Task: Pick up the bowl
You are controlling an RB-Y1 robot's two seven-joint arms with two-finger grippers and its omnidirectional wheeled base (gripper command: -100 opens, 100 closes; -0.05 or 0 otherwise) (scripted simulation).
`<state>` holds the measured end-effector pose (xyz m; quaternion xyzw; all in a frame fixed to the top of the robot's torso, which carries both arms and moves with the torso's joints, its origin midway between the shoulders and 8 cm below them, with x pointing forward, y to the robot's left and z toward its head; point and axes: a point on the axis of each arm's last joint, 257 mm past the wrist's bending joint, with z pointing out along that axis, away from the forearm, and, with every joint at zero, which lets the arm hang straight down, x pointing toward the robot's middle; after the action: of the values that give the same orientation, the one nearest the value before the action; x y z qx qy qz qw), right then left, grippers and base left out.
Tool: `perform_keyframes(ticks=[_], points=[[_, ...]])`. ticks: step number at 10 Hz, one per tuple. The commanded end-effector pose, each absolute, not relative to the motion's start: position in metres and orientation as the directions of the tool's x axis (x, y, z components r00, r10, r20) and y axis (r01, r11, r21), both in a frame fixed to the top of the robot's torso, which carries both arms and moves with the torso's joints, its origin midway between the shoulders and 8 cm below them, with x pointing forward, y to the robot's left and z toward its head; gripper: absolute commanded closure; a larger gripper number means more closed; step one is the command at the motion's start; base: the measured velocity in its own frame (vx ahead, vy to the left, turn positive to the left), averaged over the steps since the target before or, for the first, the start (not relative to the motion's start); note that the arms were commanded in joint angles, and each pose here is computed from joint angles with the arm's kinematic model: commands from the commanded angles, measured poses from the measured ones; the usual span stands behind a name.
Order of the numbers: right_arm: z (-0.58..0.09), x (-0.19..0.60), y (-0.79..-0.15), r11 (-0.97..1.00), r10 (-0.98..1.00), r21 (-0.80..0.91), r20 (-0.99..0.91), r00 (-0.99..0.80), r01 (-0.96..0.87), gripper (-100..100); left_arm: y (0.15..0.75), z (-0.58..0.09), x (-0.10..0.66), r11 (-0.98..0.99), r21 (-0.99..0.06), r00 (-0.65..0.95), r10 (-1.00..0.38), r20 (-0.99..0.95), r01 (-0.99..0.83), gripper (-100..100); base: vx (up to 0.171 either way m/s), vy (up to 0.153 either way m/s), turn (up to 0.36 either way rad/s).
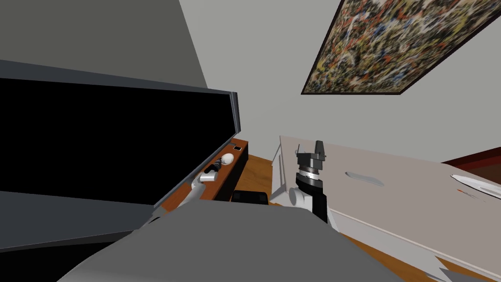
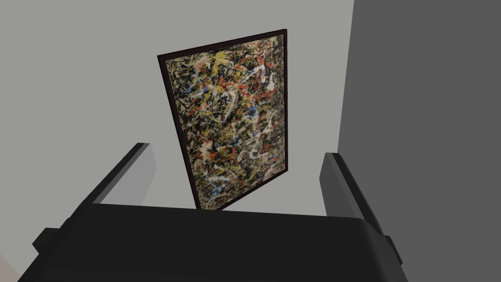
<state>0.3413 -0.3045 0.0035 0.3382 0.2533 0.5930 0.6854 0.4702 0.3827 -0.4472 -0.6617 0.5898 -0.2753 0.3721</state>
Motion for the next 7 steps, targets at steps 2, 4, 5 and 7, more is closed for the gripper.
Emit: perform_keyframes(ticks=[2,4,5,7], points=[[0.004,0.341,-0.305,0.068,0.984,0.764,0.054,0.168,-0.642,0,0.382,-0.474,0.46,-0.087,-0.759,0.181,-0.983,-0.041,-0.646,-100,0.07,0.048,-0.057],[0.004,0.341,-0.305,0.068,0.984,0.764,0.054,0.168,-0.642,0,0.378,-0.496,0.447,-0.126,-0.709,0.2,-0.98,-0.022,-0.694,-100,0.083,0.025,-0.04],[0.004,0.341,-0.305,0.068,0.984,0.764,0.054,0.168,-0.642,0,0.375,-0.506,0.44,-0.142,-0.685,0.208,-0.978,-0.014,-0.714,-100,0.083,0.013,-0.048],[0.004,0.341,-0.305,0.068,0.984,0.764,0.054,0.168,-0.642,0,0.364,-0.534,0.417,-0.178,-0.619,0.223,-0.975,0.005,-0.765,-100,0.104,-0.001,-0.048]])
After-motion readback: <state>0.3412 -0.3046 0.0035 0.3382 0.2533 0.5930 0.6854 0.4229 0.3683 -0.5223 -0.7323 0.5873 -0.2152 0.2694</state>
